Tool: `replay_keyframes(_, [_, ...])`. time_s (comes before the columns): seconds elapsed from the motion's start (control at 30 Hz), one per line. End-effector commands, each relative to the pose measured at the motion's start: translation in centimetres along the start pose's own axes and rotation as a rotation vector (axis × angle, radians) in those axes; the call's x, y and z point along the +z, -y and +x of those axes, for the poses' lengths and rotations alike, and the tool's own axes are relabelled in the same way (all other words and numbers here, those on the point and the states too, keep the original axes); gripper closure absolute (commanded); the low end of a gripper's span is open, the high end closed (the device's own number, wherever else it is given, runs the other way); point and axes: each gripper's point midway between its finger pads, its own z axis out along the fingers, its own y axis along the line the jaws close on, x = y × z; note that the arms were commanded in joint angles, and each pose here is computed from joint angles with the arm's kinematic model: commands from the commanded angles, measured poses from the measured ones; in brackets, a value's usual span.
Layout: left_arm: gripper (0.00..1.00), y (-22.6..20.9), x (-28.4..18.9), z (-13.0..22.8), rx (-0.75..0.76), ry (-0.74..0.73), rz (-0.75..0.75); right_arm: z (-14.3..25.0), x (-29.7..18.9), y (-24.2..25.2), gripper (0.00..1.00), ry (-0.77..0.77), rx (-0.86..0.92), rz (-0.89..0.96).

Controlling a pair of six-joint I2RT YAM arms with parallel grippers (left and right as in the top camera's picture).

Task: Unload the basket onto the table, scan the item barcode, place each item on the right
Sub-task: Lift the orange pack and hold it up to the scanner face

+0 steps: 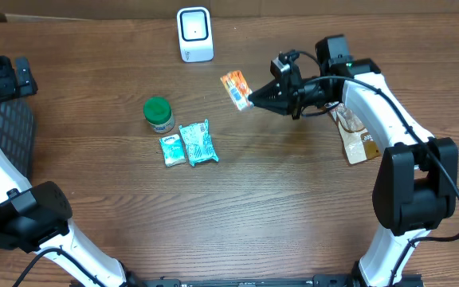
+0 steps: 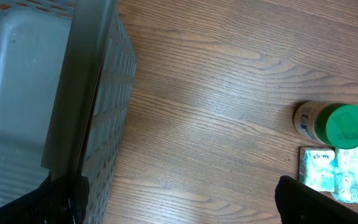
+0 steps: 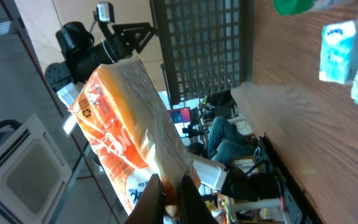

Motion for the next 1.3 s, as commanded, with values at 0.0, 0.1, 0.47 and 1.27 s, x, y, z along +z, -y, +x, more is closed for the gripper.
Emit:
replay_keyframes(0.0, [0.01, -0.1, -1.6, -0.2, 0.021, 0.046, -0.012, -0.4, -0.2, -2.1, 0.96, 0.018, -0.008, 0.023])
replay_keyframes(0.1, [0.01, -0.1, -1.6, -0.2, 0.021, 0.046, -0.012, -0.7, -0.2, -2.5, 0.96, 0.020, -0.004, 0.020])
replay_keyframes(0.47, [0.00, -0.1, -1.6, -0.3, 0.021, 0.045, -0.011, -3.2, 0.5, -2.5, 0.96, 0.107, -0.112, 0.130])
replay_keyframes(1.27, [0.00, -0.1, -1.6, -0.3, 0.021, 0.045, -0.011, -12.5, -1.1, -13.4, 0.96, 0.910, -0.821, 1.110])
